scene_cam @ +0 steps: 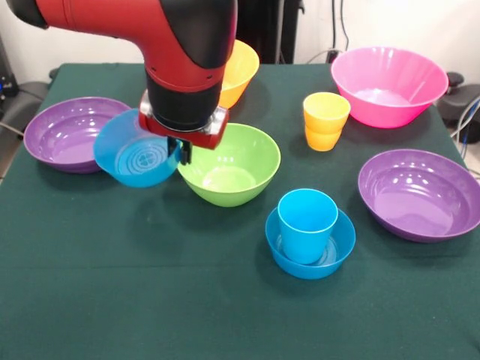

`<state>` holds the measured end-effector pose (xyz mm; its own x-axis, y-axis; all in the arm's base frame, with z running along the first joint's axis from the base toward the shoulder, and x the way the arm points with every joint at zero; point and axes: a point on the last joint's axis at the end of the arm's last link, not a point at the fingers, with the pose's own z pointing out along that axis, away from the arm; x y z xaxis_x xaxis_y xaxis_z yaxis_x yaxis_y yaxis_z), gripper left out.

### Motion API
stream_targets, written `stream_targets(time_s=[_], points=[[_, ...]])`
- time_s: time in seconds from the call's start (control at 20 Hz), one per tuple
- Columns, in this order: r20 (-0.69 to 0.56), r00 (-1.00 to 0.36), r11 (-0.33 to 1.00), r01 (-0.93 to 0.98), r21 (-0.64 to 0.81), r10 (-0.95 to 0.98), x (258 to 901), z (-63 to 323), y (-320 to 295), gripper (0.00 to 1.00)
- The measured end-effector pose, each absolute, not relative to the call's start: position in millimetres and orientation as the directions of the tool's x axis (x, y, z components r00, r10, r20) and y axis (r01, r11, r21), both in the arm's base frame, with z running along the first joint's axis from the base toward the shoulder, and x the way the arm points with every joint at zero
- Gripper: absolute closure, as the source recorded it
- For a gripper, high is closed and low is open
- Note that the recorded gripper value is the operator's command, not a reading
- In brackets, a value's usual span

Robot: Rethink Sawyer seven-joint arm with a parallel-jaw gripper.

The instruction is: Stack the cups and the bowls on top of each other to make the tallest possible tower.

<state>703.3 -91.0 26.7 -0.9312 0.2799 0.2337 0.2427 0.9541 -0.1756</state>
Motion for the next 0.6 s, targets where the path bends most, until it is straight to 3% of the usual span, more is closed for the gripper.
stream_targets(time_s=[0.6], points=[[0.236,-0.924,0.943,0.250,-0.221,0.300,714.1,69.7,-100.6,1.00]])
